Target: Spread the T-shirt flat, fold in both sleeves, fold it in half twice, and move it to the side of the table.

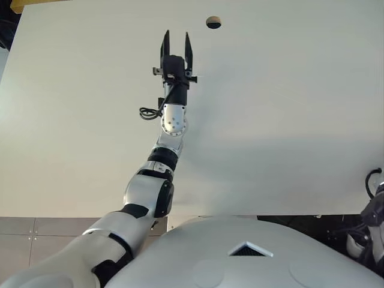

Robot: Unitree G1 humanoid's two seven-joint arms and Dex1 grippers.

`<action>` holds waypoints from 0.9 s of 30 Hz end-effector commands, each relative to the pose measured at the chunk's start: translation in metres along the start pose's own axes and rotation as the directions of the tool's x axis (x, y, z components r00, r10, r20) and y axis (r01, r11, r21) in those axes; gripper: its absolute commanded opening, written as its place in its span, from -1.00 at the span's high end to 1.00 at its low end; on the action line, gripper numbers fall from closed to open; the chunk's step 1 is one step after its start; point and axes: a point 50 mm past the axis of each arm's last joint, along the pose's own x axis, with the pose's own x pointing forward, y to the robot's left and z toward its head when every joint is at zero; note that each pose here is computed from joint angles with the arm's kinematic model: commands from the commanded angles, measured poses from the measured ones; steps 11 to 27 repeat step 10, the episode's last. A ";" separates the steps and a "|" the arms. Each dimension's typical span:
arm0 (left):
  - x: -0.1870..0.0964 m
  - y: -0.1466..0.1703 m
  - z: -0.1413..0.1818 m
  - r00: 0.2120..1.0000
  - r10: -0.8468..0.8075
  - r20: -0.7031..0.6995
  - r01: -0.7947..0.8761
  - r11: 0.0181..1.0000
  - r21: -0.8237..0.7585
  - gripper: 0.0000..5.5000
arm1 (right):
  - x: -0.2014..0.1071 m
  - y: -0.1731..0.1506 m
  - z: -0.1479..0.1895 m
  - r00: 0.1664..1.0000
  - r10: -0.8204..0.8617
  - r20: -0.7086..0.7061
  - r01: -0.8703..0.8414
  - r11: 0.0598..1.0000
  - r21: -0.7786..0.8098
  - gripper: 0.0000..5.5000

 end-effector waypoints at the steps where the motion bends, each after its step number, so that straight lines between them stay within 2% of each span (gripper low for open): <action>1: 0.040 -0.003 0.030 0.996 0.014 0.090 -0.010 0.999 -0.048 0.22 | -0.058 0.130 0.102 0.714 0.358 0.601 -0.402 0.913 -0.065 0.03; 3: 0.060 -0.002 0.055 0.983 0.048 0.176 -0.033 0.996 -0.086 0.22 | -0.125 0.188 0.136 0.471 0.464 0.750 -0.569 0.810 -0.143 0.03; 4: 0.065 -0.002 0.064 0.975 0.062 0.213 -0.042 0.994 -0.098 0.22 | -0.148 0.203 0.145 0.395 0.483 0.781 -0.616 0.770 -0.164 0.03; 6: 0.064 -0.001 0.074 0.959 0.086 0.271 -0.062 0.993 -0.097 0.22 | -0.181 0.224 0.151 0.322 0.519 0.792 -0.689 0.702 -0.180 0.03; 8: 0.059 -0.001 0.067 0.965 0.093 0.245 -0.072 0.993 -0.090 0.22 | -0.197 0.235 0.140 0.302 0.588 0.750 -0.728 0.651 -0.217 0.03; 10: 0.053 -0.006 0.065 0.965 0.057 0.255 -0.042 0.997 -0.065 0.22 | -0.202 0.237 0.132 0.319 0.624 0.714 -0.754 0.623 -0.208 0.03; 27: 0.053 -0.006 0.065 0.965 0.057 0.255 -0.042 0.997 -0.065 0.22 | -0.202 0.237 0.132 0.319 0.624 0.714 -0.754 0.623 -0.208 0.03</action>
